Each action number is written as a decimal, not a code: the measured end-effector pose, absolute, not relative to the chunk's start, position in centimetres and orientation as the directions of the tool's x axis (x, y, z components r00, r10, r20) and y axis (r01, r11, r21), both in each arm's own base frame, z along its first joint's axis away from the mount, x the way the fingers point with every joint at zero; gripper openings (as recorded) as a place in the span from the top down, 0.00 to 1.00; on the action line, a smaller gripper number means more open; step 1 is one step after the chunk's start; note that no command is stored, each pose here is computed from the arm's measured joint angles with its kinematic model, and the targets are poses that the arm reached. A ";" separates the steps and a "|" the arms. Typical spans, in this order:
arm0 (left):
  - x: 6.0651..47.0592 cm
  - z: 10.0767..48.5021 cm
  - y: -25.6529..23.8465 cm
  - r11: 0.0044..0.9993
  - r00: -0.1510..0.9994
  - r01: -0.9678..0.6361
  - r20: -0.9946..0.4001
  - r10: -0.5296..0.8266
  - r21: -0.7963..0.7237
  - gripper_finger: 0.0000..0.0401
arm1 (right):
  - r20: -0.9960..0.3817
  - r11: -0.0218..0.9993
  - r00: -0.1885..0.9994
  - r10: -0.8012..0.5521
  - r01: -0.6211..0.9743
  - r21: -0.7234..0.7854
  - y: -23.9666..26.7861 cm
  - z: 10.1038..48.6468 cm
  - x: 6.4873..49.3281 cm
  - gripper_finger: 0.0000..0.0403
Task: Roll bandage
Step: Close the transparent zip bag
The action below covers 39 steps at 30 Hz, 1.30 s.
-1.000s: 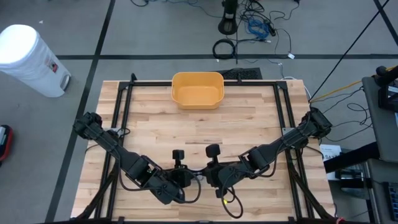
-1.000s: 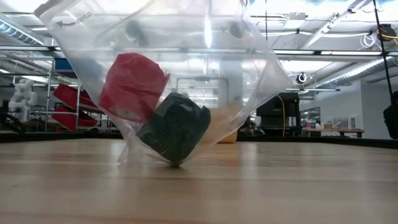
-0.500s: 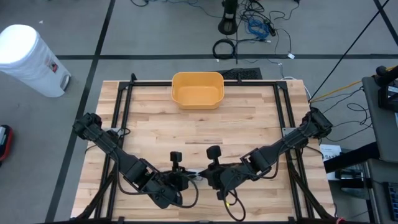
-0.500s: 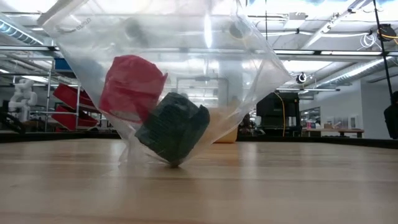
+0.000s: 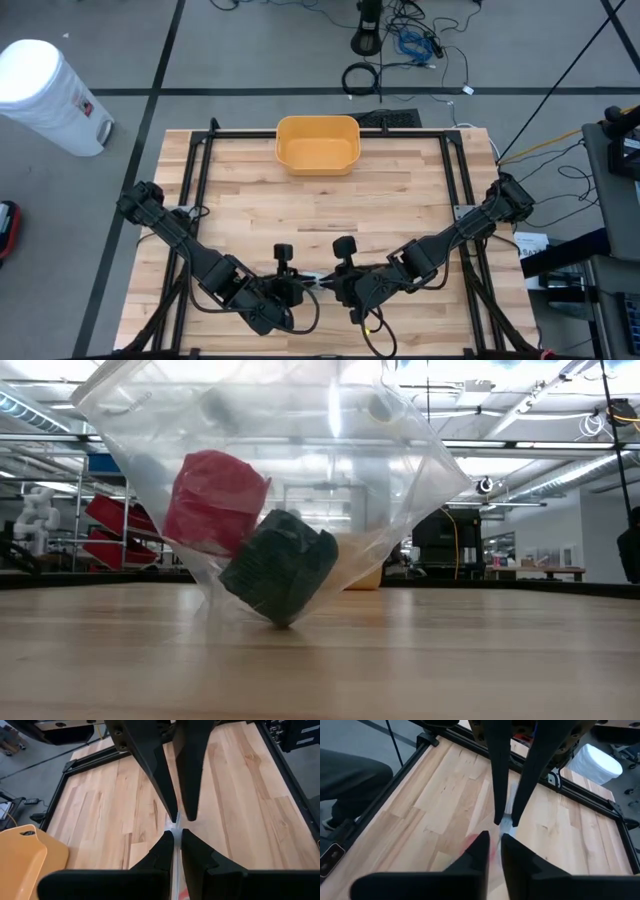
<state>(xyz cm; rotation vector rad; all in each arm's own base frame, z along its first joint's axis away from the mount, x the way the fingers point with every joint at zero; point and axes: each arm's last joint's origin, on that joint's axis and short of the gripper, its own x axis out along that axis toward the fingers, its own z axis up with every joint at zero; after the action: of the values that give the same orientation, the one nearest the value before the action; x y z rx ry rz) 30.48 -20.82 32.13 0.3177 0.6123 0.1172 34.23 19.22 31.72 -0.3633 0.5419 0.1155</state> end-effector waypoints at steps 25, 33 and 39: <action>30.6 32.9 -21.0 0.943 0.829 -0.013 -0.524 0.197 0.333 0.93 | -0.579 0.950 0.815 -0.007 -0.175 -0.257 19.7 30.3 34.3 0.74; 30.5 32.9 -21.1 0.946 0.828 -0.007 -0.528 0.188 0.324 0.93 | -0.593 0.957 0.789 -0.160 -0.024 -0.291 21.7 29.6 31.7 0.74; 30.5 32.9 -21.1 0.947 0.830 -0.008 -0.526 0.185 0.320 0.93 | -0.518 0.939 0.822 -0.236 0.056 -0.339 23.3 28.5 31.2 0.74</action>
<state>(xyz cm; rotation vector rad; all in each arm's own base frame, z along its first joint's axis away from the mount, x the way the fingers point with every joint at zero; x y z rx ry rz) 30.54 -21.07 32.90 0.3141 0.5846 0.1045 31.25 23.34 28.55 -0.3192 0.5875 -0.1581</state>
